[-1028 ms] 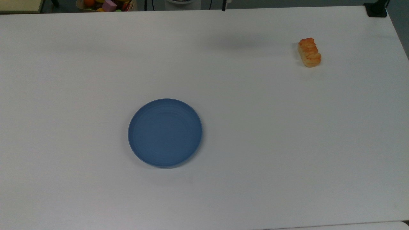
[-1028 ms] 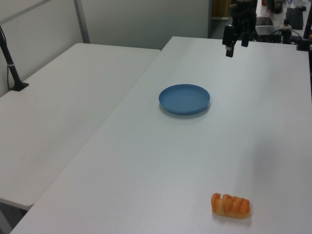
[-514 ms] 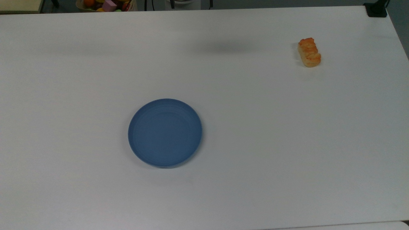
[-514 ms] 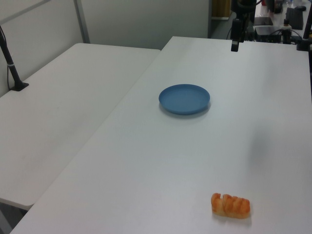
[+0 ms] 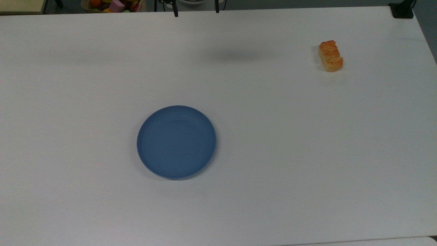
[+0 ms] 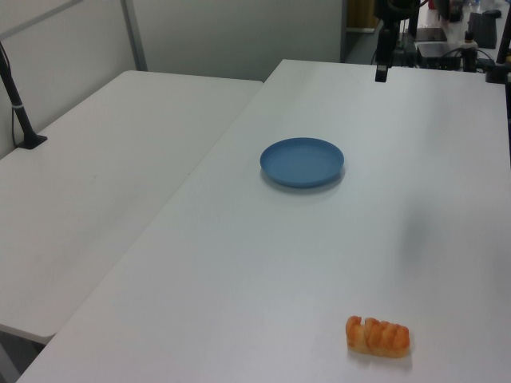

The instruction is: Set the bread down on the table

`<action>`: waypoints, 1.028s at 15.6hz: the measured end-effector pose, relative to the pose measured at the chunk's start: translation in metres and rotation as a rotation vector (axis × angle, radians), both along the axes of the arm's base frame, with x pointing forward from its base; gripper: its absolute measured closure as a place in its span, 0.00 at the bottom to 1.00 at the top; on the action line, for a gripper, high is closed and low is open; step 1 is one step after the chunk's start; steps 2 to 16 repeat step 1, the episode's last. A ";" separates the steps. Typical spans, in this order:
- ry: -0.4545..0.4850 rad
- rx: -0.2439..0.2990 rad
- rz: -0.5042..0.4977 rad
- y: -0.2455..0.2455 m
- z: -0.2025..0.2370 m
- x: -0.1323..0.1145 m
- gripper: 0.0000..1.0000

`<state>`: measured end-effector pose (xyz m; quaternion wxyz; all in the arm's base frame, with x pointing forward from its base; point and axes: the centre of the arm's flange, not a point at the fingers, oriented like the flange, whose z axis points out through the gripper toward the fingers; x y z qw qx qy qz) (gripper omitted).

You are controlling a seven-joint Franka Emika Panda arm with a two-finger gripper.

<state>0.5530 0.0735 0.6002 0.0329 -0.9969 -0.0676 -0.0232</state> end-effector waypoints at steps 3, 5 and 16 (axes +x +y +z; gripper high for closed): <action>-0.003 0.000 0.001 0.000 0.002 0.000 0.00; -0.003 0.000 0.001 0.000 0.002 0.000 0.00; -0.003 0.000 0.001 0.000 0.002 0.000 0.00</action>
